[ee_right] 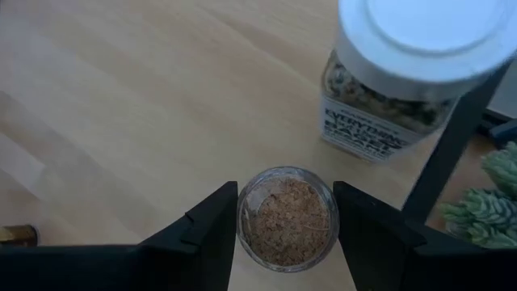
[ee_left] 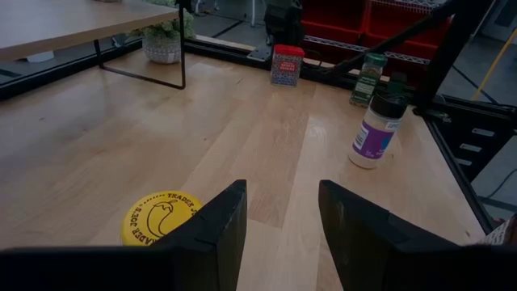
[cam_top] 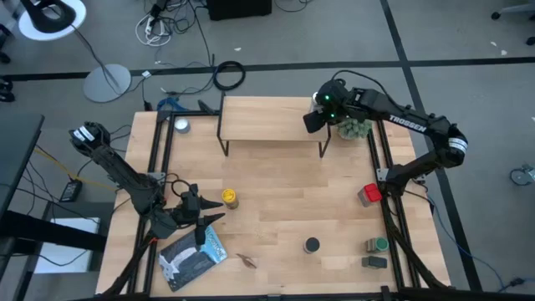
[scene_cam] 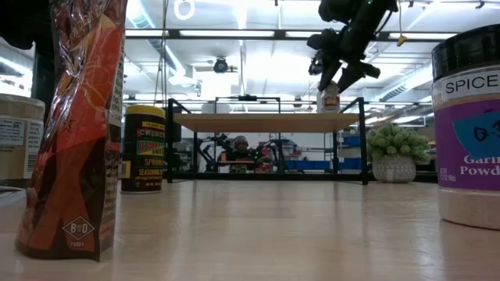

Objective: Shelf spices
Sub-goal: Put the transparent seasoning bottle on the shelf aligned with the other white seasoning bottle

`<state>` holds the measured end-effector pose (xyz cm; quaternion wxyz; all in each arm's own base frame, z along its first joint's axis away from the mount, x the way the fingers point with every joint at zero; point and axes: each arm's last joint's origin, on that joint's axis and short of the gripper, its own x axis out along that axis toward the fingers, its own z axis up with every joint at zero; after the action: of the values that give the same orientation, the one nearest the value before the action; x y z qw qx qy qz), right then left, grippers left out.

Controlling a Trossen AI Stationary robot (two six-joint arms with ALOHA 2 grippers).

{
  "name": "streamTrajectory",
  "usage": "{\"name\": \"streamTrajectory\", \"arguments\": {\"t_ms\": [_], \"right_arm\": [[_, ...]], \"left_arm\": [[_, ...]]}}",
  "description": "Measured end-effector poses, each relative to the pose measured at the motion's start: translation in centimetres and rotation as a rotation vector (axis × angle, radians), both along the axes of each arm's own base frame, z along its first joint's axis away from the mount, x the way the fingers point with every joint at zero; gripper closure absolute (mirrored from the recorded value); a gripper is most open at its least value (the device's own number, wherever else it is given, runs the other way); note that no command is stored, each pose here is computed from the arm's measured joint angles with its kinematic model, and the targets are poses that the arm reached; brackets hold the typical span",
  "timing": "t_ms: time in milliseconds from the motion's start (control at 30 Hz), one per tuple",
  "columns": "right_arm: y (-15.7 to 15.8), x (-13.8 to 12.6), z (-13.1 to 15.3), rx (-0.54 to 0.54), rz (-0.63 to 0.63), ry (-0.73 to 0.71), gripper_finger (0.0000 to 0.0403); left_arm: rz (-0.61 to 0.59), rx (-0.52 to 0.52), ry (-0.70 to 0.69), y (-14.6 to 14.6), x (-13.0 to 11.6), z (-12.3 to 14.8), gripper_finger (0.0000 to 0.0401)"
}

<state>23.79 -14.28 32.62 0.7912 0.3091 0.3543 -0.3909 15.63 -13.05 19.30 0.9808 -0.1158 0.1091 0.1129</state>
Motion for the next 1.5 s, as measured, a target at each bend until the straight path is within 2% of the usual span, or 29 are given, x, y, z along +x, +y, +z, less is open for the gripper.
{"name": "streamTrajectory", "arguments": {"t_ms": [467,667,967,1500], "right_arm": [[-0.1,-0.3,-0.2,-0.008,0.007,0.037,0.0215],[0.0,-0.4,-1.5,0.017,-0.006,0.064,0.0206],[-0.3,0.1,-1.6,-0.009,-0.007,0.010,0.0189],[-0.2,-0.1,-1.5,0.001,-0.014,0.002,0.0186]], "left_arm": [[0.000,0.003,0.000,0.0,0.0,0.0,0.0241],[0.000,0.002,0.000,0.0,0.0,0.0,0.0241],[0.000,0.001,0.000,0.0,0.0,0.0,0.0241],[0.000,0.000,-0.001,0.0,0.0,0.0,0.0241]]}}
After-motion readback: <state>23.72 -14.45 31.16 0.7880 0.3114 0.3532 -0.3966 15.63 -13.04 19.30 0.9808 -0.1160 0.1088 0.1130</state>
